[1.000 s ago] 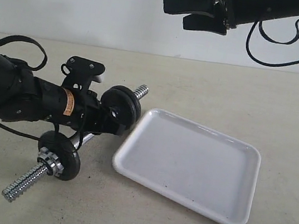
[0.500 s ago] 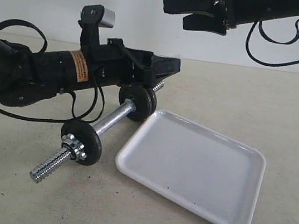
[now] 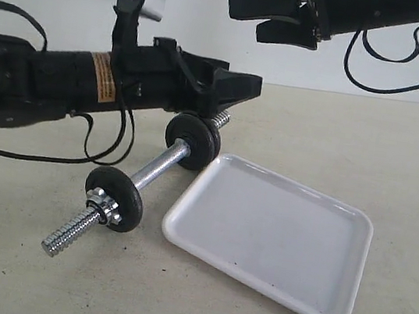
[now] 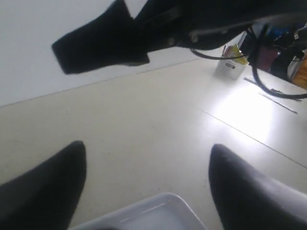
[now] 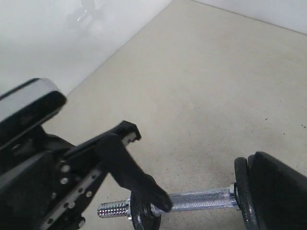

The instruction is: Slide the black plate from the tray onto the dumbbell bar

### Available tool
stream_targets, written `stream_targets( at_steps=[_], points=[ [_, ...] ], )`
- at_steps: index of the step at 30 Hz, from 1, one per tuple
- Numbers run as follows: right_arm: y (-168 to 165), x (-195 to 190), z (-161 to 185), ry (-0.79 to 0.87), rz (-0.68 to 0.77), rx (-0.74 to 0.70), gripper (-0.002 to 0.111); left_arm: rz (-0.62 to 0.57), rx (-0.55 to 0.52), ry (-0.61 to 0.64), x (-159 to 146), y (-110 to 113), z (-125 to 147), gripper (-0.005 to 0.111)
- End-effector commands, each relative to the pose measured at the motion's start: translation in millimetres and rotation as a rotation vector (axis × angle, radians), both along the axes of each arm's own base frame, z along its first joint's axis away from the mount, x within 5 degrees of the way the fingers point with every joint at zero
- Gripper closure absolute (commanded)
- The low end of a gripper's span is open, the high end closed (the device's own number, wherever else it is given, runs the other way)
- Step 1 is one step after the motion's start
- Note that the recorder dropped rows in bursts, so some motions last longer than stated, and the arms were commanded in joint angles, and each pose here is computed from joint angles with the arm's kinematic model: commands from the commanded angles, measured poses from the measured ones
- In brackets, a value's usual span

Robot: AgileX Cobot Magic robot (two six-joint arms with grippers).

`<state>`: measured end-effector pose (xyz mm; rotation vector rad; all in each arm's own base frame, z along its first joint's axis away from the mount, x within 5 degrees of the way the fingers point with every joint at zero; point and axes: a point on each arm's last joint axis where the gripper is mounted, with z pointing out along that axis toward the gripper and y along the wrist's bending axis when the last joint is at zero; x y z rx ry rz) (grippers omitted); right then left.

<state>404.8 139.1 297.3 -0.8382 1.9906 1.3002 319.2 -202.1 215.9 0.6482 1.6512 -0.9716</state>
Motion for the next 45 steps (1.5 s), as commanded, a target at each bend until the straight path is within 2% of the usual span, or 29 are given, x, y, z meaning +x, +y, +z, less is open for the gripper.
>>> stream_targets(
  at_steps=[1,4,9,13,18,22,25,27,28,30,31,35,40,43,45],
  points=[
    [-2,-1,7,0.012,-0.012,0.014,0.004,0.101,0.109,-0.045,-8,14,35,0.071],
    [-2,-1,8,0.02,-0.017,0.024,0.004,0.117,0.183,-0.123,-18,21,58,0.102],
    [0,0,13,0.094,-0.049,0.096,0.004,0.094,0.259,-0.271,-38,30,90,0.102],
    [2,0,14,0.133,-0.059,0.116,0.004,0.091,0.249,-0.334,-52,36,111,0.102],
    [11,-4,14,0.214,-0.06,0.126,0.004,0.132,0.228,-0.35,-64,44,130,0.102],
    [25,-9,13,0.313,-0.055,0.129,0.004,0.116,0.248,-0.374,-76,49,140,0.102],
    [40,-16,13,0.326,-0.019,0.124,0.005,0.11,0.236,-0.364,-84,51,147,0.102],
    [52,-21,13,0.328,0.01,0.119,0.017,0.11,0.231,-0.358,-88,53,151,0.102],
    [56,-24,13,0.329,0.021,0.117,0.031,0.109,0.229,-0.361,-91,55,153,0.102],
    [61,-26,14,0.332,0.032,0.119,0.075,0.109,0.23,-0.385,-96,57,159,0.102],
    [62,-26,15,0.336,0.033,0.133,0.104,0.107,0.239,-0.407,-100,58,162,0.102],
    [62,-27,25,0.282,0.045,0.194,0.103,0.104,0.267,-0.505,-117,66,177,0.102],
    [55,-45,60,-0.019,0.108,0.176,0.103,0.123,0.243,-0.613,-145,79,200,0.102],
    [45,-63,82,-0.174,0.134,0.091,0.103,0.139,0.21,-0.677,-165,88,215,0.102],
    [36,-79,98,-0.294,0.156,-0.022,0.103,0.146,0.181,-0.721,-181,94,225,0.102]
  ],
)
